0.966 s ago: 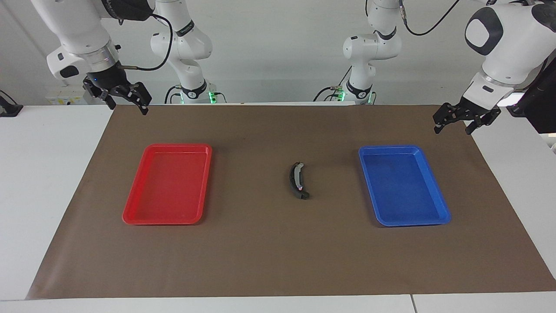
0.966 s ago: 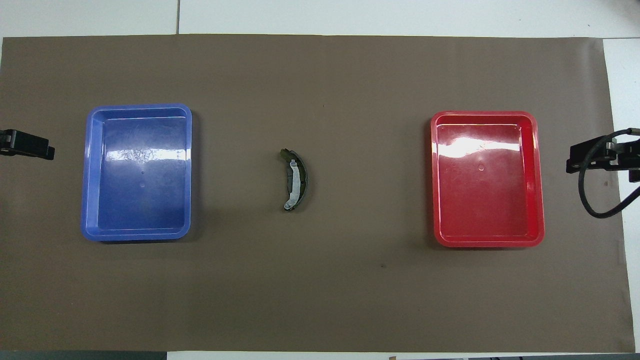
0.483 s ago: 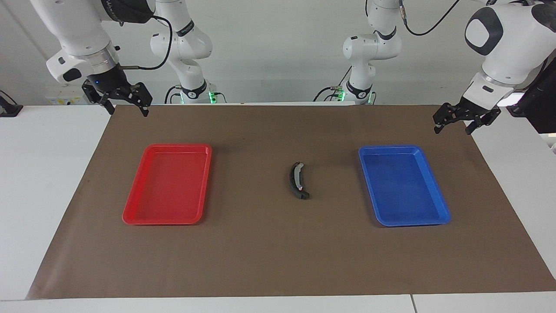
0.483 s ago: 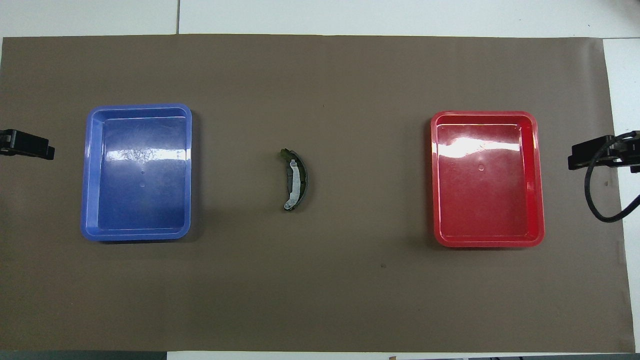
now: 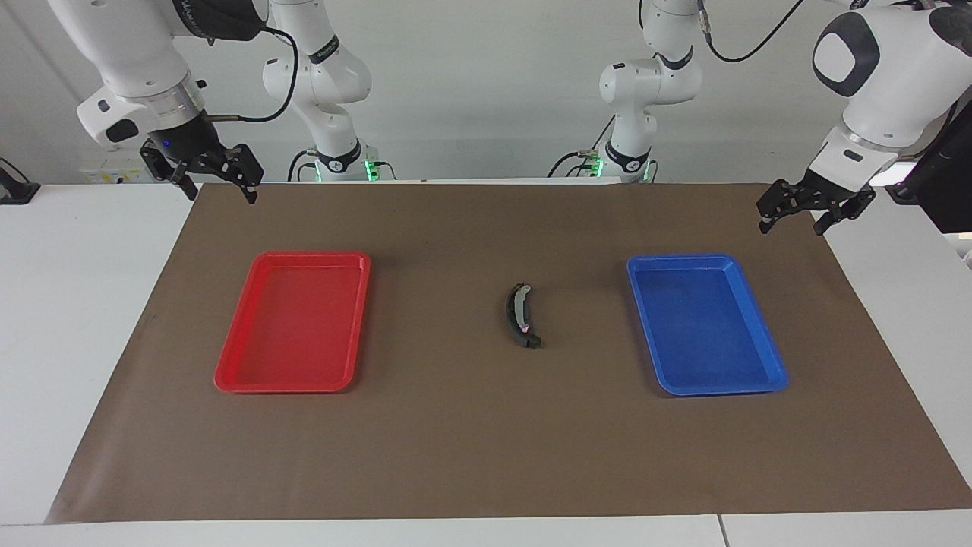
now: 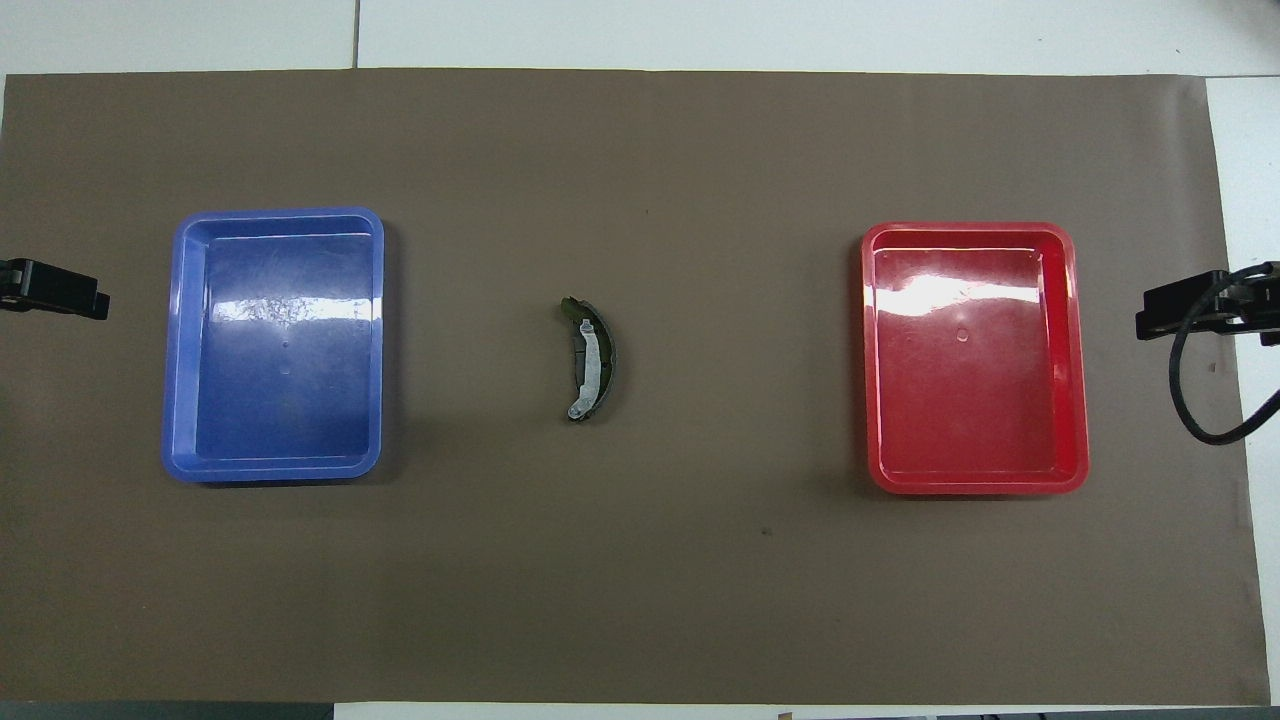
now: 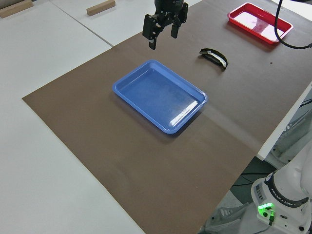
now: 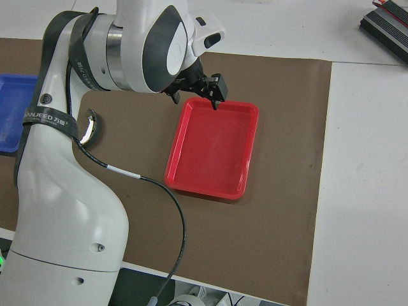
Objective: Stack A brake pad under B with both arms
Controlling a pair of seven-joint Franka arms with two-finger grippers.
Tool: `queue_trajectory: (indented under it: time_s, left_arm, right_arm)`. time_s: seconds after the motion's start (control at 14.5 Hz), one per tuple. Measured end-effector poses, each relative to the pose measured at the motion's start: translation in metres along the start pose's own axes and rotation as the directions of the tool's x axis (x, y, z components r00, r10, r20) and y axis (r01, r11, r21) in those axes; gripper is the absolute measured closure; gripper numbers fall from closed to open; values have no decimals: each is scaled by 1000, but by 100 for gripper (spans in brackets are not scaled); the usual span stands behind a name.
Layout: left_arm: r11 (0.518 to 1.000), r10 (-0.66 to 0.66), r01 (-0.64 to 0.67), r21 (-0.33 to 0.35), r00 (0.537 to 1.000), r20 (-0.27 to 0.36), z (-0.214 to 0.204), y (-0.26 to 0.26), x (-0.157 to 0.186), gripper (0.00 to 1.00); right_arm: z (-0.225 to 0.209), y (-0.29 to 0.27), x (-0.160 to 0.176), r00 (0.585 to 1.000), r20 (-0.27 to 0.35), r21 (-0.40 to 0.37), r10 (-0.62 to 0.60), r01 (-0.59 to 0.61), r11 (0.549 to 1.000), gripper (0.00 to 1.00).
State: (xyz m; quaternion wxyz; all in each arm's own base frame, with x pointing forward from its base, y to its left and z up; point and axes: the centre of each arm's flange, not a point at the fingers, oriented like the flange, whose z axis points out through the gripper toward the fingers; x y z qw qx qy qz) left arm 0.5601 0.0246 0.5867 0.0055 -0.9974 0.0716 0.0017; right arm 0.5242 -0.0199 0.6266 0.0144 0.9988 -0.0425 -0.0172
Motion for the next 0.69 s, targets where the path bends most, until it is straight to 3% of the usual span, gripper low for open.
queue_trajectory:
  time_s: [0.69]
  left_arm:
    - [1000,0,0,0,1000,0,0,0,0,0]
  right_arm:
    - [-1,-5,0,998,-7,0,-64,64,998,0]
